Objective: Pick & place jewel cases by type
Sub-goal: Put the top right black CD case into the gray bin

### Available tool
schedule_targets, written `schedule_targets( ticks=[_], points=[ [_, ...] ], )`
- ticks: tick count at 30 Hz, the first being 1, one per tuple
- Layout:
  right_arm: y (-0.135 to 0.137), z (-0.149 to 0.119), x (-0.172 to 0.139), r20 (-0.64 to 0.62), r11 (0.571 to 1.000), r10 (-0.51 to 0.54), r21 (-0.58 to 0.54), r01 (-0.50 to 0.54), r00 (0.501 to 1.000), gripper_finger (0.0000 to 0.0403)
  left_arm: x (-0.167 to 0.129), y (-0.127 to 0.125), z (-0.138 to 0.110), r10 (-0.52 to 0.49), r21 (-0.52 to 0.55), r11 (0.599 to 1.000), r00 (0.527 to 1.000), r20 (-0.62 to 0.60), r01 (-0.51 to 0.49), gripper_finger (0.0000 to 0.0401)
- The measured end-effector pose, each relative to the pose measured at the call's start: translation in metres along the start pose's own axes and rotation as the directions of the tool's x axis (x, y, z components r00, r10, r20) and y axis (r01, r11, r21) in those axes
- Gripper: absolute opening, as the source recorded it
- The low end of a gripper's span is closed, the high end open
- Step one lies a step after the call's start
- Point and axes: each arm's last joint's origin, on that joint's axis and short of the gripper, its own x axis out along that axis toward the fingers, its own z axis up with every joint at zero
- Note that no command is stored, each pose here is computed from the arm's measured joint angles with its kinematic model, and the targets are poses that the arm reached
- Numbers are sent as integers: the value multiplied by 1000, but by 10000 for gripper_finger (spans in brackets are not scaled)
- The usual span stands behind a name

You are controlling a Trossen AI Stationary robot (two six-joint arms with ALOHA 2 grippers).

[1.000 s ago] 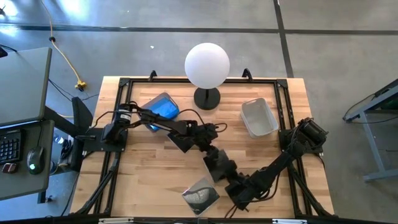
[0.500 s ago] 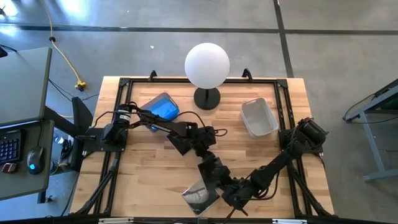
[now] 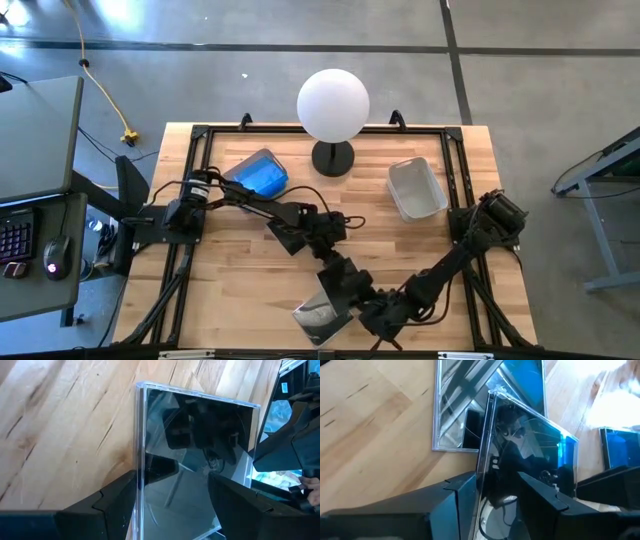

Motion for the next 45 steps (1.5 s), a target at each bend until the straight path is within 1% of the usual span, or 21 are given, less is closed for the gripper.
schedule_targets(
  ticks=[5,14,22,28,31,32,34,37,40,42,45],
  points=[
    [0,0,0,-2,1000,3,21,-3,1000,134,0,0,0,3,0,1000,1000,5,-3,241],
    [-6,-2,4,-2,998,55,24,-55,998,134,0,1,1,7,-3,1000,1000,9,-7,241],
    [-8,1,4,18,999,31,33,-32,999,134,-1,2,1,10,-8,1000,1000,9,-10,241],
    [-6,2,4,37,994,99,35,-101,994,134,-1,2,1,12,-7,1000,1000,9,-12,241],
    [-6,2,4,44,994,99,36,-100,994,134,-1,2,1,13,-6,1000,1000,9,-13,241],
    [-6,3,4,49,995,99,28,-100,994,134,0,2,1,13,-5,1000,1000,8,-12,241],
    [-6,4,4,62,995,100,-22,-99,993,134,1,1,-1,17,-2,1000,1000,9,-17,241],
    [-7,8,4,99,987,93,-137,-80,991,134,1,0,-1,7,3,1000,1000,-2,-7,241],
    [-8,11,4,134,968,99,-243,-64,986,134,1,1,-2,-14,26,1000,999,-31,14,241],
    [-10,13,5,156,955,121,-288,-72,980,134,1,0,-3,-56,26,998,995,-81,58,241],
    [-12,14,6,191,946,184,-301,-121,964,134,1,-1,-6,-127,36,990,977,-171,135,241]
  ],
)
